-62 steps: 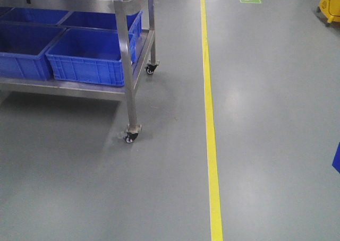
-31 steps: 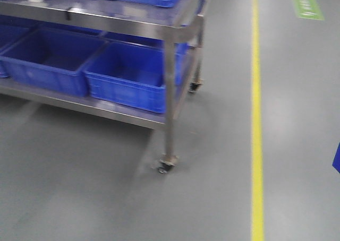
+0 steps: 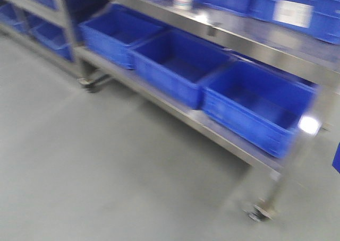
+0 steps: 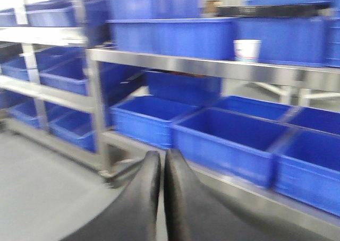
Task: Pour parts from conveyor to right shelf
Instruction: 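Turn and drive down the aisle between blue bin shelves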
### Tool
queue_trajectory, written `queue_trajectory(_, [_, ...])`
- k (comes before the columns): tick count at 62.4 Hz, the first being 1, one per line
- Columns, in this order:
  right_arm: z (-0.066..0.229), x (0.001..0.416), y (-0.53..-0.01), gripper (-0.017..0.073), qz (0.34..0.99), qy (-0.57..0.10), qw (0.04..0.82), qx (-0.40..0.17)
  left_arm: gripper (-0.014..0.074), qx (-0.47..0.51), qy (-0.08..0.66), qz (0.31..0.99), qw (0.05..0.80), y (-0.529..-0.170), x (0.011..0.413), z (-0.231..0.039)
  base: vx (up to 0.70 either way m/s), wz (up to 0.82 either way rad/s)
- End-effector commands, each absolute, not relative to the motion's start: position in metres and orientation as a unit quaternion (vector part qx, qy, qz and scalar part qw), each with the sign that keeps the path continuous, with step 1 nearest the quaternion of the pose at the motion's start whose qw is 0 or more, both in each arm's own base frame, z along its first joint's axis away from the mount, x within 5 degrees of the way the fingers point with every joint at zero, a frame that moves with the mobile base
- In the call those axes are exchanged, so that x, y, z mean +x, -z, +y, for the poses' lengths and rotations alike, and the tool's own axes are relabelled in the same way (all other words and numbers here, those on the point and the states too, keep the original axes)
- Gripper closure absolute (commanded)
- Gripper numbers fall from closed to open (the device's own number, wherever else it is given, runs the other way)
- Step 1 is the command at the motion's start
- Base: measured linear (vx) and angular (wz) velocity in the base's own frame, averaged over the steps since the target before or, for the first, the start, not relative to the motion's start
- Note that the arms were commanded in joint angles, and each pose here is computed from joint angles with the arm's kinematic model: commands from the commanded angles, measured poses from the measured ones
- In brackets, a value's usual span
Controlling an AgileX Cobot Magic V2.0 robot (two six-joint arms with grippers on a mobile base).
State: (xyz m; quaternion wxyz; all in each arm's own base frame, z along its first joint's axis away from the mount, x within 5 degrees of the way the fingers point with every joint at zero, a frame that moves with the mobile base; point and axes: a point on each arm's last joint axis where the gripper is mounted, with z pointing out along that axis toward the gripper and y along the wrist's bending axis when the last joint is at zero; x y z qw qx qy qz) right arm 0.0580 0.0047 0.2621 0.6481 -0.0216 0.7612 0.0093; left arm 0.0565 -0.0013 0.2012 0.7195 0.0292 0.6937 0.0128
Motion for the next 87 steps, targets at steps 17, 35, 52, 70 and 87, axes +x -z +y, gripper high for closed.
queue_trajectory(17, [0.0036,0.0583,-0.2783,0.0568,0.729,-0.003,0.684,-0.018,0.06,0.027,-0.01,0.673,0.739,-0.1983,0.0564,-0.0015,0.23,0.79])
queue_trajectory(35, [0.0036,0.0583,-0.2783,0.0568,0.729,-0.003,0.684,-0.018,0.06,0.027,-0.01,0.673,0.739,-0.1983,0.0564,-0.0015,0.19,0.74])
queue_trajectory(52, [0.0036,0.0583,-0.2783,0.0568,0.729,-0.003,0.684,-0.018,0.06,0.027,-0.01,0.673,0.739,-0.1983,0.0564,-0.0015,0.18,0.72])
queue_trajectory(70, [0.0036,0.0583,-0.2783,0.0568,0.729,-0.003,0.684,-0.018,0.06,0.027,-0.01,0.673,0.739,-0.1983,0.0564,-0.0015,0.15,0.54])
queue_trajectory(87, [0.0036,0.0583,-0.2783,0.0568,0.729,-0.003,0.684,-0.018,0.06,0.027,-0.01,0.673,0.739,-0.1983,0.0564,-0.0015,0.18,0.24])
